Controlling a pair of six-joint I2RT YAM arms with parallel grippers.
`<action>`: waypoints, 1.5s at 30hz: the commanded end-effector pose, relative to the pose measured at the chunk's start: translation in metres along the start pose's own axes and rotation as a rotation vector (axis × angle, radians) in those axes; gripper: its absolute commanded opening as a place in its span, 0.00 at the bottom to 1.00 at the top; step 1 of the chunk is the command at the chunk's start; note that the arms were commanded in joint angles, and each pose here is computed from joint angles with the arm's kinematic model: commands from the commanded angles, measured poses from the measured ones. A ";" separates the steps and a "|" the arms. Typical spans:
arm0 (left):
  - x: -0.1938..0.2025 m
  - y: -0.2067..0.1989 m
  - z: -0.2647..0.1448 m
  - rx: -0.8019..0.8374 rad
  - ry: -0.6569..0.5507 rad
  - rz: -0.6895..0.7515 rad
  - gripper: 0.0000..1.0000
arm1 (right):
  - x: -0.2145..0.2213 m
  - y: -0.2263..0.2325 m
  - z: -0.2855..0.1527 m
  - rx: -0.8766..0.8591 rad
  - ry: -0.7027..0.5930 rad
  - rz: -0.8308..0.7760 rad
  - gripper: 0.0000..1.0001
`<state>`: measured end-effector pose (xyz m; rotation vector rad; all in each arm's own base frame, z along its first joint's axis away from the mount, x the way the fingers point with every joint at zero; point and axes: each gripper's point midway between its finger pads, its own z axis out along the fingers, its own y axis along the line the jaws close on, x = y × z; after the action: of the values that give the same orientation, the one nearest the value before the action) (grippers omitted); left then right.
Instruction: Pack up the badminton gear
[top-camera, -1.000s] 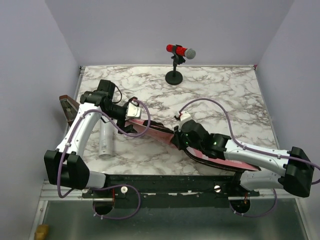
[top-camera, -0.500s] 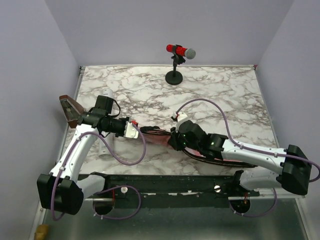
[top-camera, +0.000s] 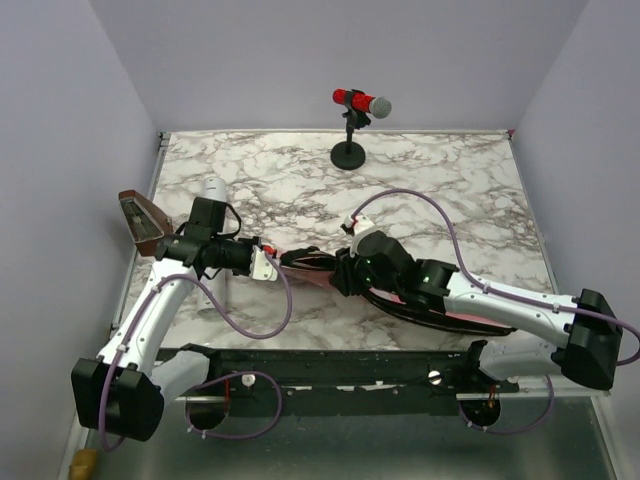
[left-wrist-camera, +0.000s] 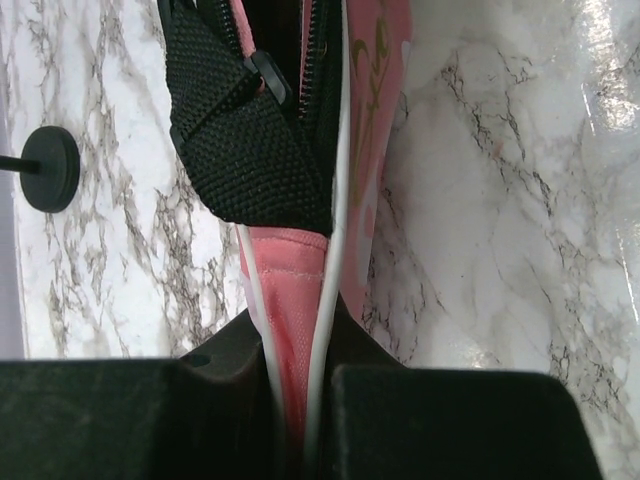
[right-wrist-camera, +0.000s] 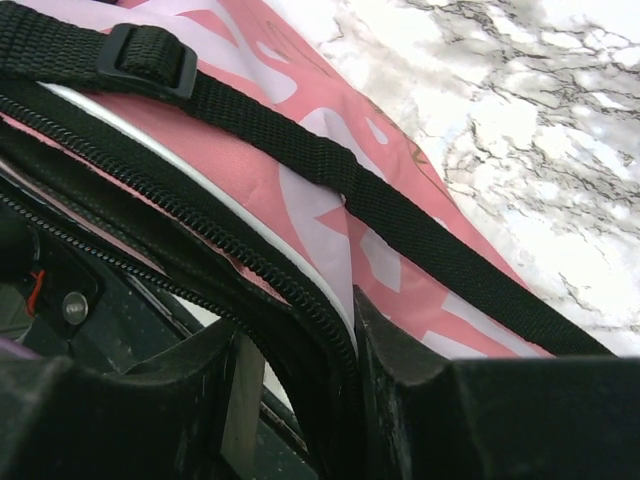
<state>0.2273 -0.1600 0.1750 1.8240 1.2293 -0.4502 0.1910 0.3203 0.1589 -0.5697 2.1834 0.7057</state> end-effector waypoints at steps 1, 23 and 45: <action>0.025 0.007 0.003 -0.042 0.107 0.023 0.00 | -0.070 0.084 -0.025 -0.356 -0.197 0.053 0.44; -0.054 0.059 -0.036 -0.099 -0.079 -0.105 0.00 | -0.166 0.124 -0.060 -0.429 -0.376 -0.114 0.49; -0.036 0.011 -0.026 -0.046 -0.020 -0.020 0.00 | -0.159 0.091 -0.066 -0.321 -0.317 -0.158 0.49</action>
<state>0.2138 -0.1530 0.1941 1.7707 1.3859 -0.5050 0.2056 0.3837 0.3596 -0.7316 1.6835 0.9922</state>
